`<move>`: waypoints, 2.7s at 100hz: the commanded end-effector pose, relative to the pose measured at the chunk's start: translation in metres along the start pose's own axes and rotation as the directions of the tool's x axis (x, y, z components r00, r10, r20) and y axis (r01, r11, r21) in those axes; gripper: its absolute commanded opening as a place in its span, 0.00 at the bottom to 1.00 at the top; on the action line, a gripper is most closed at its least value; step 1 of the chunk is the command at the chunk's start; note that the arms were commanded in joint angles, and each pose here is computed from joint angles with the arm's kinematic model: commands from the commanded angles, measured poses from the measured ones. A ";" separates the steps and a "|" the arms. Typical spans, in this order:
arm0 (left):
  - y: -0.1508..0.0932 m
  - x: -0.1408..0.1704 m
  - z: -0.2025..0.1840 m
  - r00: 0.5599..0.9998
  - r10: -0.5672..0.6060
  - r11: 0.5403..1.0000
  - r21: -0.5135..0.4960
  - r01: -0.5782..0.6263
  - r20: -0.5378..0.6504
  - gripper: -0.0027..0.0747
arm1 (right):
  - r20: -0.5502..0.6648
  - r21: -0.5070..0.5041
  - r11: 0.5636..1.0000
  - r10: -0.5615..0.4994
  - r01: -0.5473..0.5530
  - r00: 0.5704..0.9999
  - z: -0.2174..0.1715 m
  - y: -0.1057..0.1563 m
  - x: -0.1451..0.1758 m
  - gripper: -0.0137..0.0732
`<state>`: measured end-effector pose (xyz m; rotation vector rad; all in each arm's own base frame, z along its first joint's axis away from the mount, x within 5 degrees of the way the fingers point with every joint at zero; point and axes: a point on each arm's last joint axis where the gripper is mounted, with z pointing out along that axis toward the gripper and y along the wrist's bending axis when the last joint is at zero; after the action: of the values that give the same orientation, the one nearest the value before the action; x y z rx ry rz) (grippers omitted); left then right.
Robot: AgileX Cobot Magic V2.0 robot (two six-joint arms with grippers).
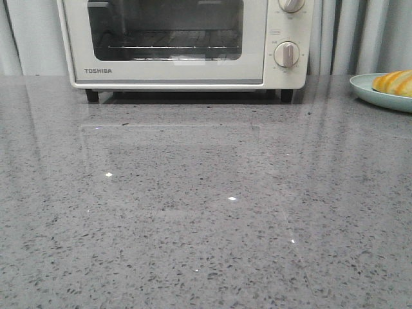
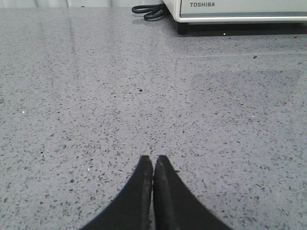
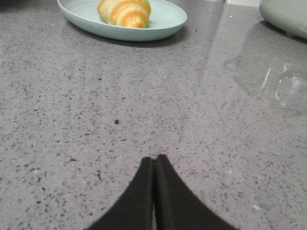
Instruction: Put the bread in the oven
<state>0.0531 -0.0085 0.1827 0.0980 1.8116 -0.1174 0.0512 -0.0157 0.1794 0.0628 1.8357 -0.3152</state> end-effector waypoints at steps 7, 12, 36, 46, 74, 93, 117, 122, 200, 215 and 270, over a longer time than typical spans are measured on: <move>0.000 -0.001 0.000 0.997 -0.021 1.000 -0.001 0.021 0.075 0.01 | 0.020 -0.001 1.000 -0.012 0.012 1.000 0.001 0.001 0.005 0.08; 0.000 -0.001 0.000 0.997 -0.021 1.000 -0.001 0.021 0.075 0.01 | 0.020 -0.001 1.000 -0.012 0.012 1.000 0.001 0.001 0.005 0.08; 0.000 -0.001 0.000 0.997 -0.021 1.000 -0.001 0.021 0.075 0.01 | 0.020 -0.001 1.000 -0.012 0.012 1.000 0.001 0.001 0.005 0.08; 0.000 -0.001 0.000 0.997 -0.021 1.000 -0.001 0.021 0.075 0.01 | 0.020 -0.001 1.000 -0.012 0.012 1.000 0.001 0.001 0.005 0.08; 0.000 -0.001 0.000 0.997 -0.021 1.000 -0.001 0.021 0.075 0.01 | 0.020 -0.001 1.000 -0.012 0.012 1.000 0.001 0.001 0.005 0.08; 0.001 -0.001 0.000 0.997 -0.015 1.000 -0.003 0.015 0.076 0.01 | 0.020 -0.001 1.000 -0.012 0.012 1.000 0.001 0.001 0.005 0.08; 0.000 -0.006 0.000 0.990 -0.055 0.998 0.009 0.054 0.133 0.01 | 0.323 0.052 0.988 -0.153 0.144 0.934 -0.004 0.001 -0.023 0.08; -0.001 -0.009 -0.001 0.980 -0.119 0.993 0.028 0.116 0.162 0.01 | 0.420 0.054 0.988 -0.152 0.143 0.895 -0.007 0.002 -0.032 0.08; -0.019 -0.105 -0.028 0.903 -0.359 0.911 0.297 0.285 0.236 0.01 | 0.319 -0.228 0.863 0.504 -0.451 0.803 -0.041 -0.011 -0.100 0.08; -0.028 -0.156 0.001 0.974 -0.180 0.945 0.299 0.132 0.138 0.01 | 0.168 -0.244 0.890 0.431 -0.386 0.887 -0.038 -0.010 -0.126 0.08; -0.100 -0.290 0.150 0.994 0.016 0.886 0.459 -0.066 0.111 0.01 | 0.036 -0.325 0.899 0.322 -0.294 0.946 -0.022 -0.001 -0.144 0.08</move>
<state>0.2365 -0.1216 0.4082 0.5060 1.7166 -0.5222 0.0700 0.0065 0.3058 0.1277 1.8185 0.2070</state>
